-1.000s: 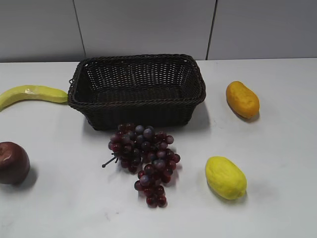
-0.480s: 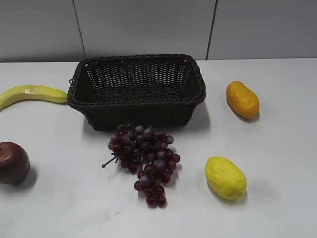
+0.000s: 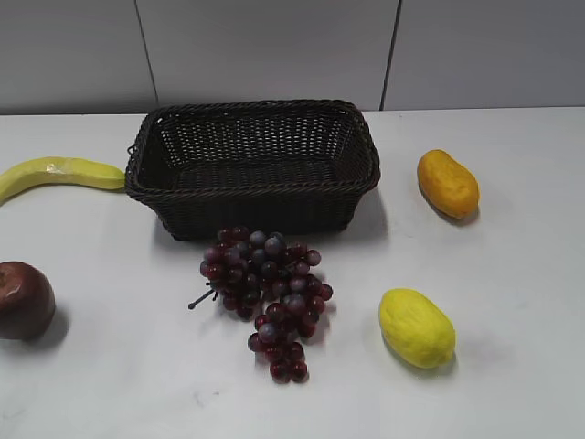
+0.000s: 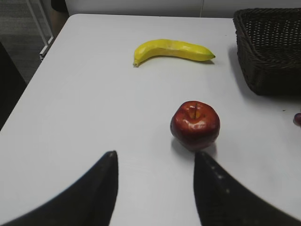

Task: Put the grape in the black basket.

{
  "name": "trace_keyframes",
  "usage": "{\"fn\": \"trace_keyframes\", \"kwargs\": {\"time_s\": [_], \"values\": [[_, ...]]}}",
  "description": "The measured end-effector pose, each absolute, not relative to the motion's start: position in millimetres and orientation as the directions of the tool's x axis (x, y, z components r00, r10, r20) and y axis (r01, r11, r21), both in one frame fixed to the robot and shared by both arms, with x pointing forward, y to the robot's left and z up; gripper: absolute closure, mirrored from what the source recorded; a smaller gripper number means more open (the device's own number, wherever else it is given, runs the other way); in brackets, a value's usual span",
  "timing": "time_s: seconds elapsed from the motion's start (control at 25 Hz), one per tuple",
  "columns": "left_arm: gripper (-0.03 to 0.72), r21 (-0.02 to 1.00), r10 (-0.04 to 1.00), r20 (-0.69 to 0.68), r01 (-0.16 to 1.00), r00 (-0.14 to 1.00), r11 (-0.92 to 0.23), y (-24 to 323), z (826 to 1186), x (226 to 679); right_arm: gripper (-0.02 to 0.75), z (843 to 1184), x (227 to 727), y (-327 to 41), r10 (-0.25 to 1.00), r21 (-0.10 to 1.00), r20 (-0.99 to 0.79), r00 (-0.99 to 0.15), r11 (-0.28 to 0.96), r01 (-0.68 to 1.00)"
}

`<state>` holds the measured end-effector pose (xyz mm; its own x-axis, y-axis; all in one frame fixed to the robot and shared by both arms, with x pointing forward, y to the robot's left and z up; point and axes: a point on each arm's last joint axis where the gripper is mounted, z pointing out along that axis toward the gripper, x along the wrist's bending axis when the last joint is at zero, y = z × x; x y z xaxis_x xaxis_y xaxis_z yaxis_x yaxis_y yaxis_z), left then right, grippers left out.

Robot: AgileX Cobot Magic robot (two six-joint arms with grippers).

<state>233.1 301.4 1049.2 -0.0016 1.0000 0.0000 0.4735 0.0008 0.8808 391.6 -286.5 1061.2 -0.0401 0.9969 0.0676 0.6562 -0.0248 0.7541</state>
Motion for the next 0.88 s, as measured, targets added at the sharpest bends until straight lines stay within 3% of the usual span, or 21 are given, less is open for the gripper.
{"fn": "trace_keyframes", "kwargs": {"time_s": [0.44, 0.88], "values": [[0.199, 0.881, 1.000, 0.000, 0.474, -0.002, 0.001, 301, 1049, 233, 0.090, 1062, 465, -259, 0.968, 0.590, 0.116, -0.225, 0.115, 0.799], [0.199, 0.881, 1.000, 0.000, 0.474, -0.002, 0.001, 301, 1049, 233, 0.091, 1068, 490, -169, 0.856, 0.555, 0.143, -0.496, 0.346, 0.756]]}}
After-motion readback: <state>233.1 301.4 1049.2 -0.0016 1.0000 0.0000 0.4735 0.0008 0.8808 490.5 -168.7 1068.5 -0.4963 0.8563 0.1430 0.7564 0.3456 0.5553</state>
